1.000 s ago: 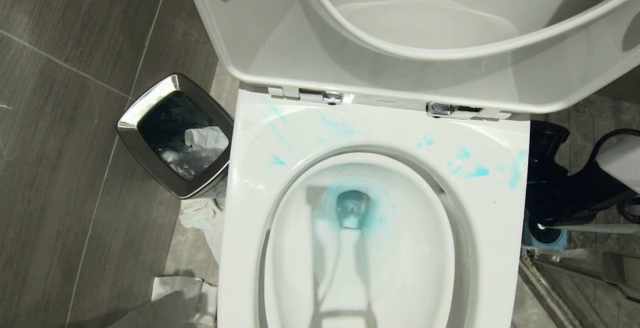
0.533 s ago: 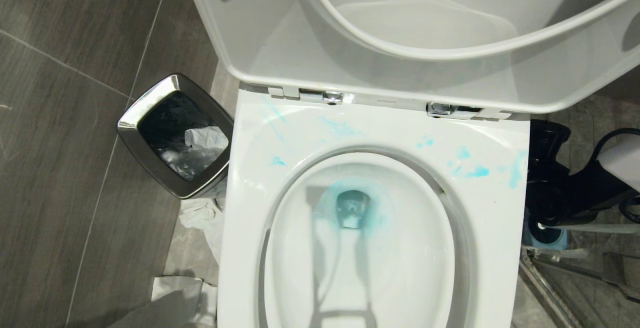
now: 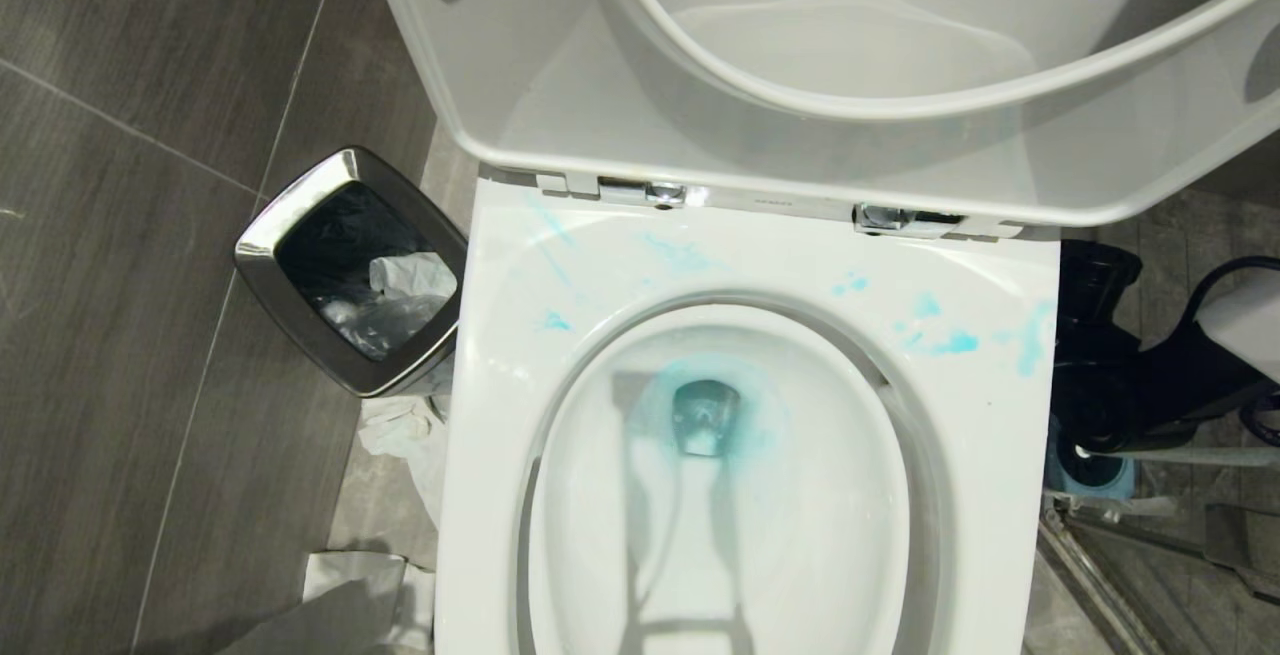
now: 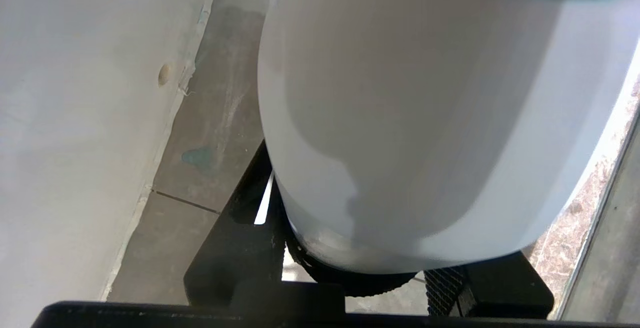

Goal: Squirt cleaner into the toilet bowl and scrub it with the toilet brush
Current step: Place the cleaning agent on the floor

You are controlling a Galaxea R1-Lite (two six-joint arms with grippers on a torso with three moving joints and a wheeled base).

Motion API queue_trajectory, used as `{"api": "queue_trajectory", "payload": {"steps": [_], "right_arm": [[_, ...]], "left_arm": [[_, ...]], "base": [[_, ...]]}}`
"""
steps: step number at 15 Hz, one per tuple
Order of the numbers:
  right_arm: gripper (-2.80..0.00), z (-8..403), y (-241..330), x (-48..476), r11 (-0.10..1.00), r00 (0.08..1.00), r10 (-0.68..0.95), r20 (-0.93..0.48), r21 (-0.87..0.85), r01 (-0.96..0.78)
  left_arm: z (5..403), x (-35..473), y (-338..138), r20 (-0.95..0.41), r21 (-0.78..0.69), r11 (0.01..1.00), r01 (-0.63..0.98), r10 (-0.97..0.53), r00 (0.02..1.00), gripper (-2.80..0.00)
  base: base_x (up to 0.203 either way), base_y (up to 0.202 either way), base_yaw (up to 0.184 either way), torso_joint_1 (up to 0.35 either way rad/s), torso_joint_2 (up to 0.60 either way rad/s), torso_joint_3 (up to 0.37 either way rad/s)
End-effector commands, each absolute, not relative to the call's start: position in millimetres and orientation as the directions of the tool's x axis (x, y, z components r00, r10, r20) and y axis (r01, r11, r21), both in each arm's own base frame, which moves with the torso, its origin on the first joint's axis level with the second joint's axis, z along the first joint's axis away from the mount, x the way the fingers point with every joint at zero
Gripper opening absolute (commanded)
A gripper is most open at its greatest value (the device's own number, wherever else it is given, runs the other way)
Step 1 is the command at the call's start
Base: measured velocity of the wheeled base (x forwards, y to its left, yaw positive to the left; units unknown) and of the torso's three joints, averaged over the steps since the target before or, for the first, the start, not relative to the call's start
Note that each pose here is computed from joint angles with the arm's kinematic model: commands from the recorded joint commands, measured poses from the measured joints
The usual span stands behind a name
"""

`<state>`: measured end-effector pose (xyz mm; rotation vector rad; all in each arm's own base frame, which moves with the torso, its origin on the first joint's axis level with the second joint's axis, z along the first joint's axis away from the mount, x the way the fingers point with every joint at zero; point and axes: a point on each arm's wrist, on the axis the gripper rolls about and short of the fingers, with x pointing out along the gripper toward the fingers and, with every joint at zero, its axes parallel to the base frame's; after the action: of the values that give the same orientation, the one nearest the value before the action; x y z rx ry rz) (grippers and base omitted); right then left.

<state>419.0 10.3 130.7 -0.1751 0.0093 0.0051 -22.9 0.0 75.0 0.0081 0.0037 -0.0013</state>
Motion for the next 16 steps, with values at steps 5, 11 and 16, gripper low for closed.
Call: {"api": "queue_trajectory", "payload": {"steps": [5,11,16], "right_arm": [[-2.8,123.6,10.0,401.8,0.987,0.998,0.005,-0.059,-0.162,-0.014],[0.0,122.1,9.3,400.4,0.987,0.999,0.003,-0.044,-0.158,-0.01],[0.0,130.6,8.0,397.2,0.987,1.0,0.0,-0.025,-0.158,-0.004]], "left_arm": [[74.6,-22.7,-0.1,-0.006,0.009,1.0,0.001,-0.001,1.0,-2.8],[74.6,-22.7,-0.1,-0.006,0.009,1.0,0.001,-0.001,1.0,-2.8],[74.6,-22.7,-0.1,-0.006,0.008,1.0,0.0,0.0,1.0,-2.8]], "base": [[0.0,0.0,0.0,0.0,0.0,0.0],[0.0,0.0,0.0,0.0,0.0,0.0],[0.0,0.0,0.0,0.0,0.0,0.0]]}}
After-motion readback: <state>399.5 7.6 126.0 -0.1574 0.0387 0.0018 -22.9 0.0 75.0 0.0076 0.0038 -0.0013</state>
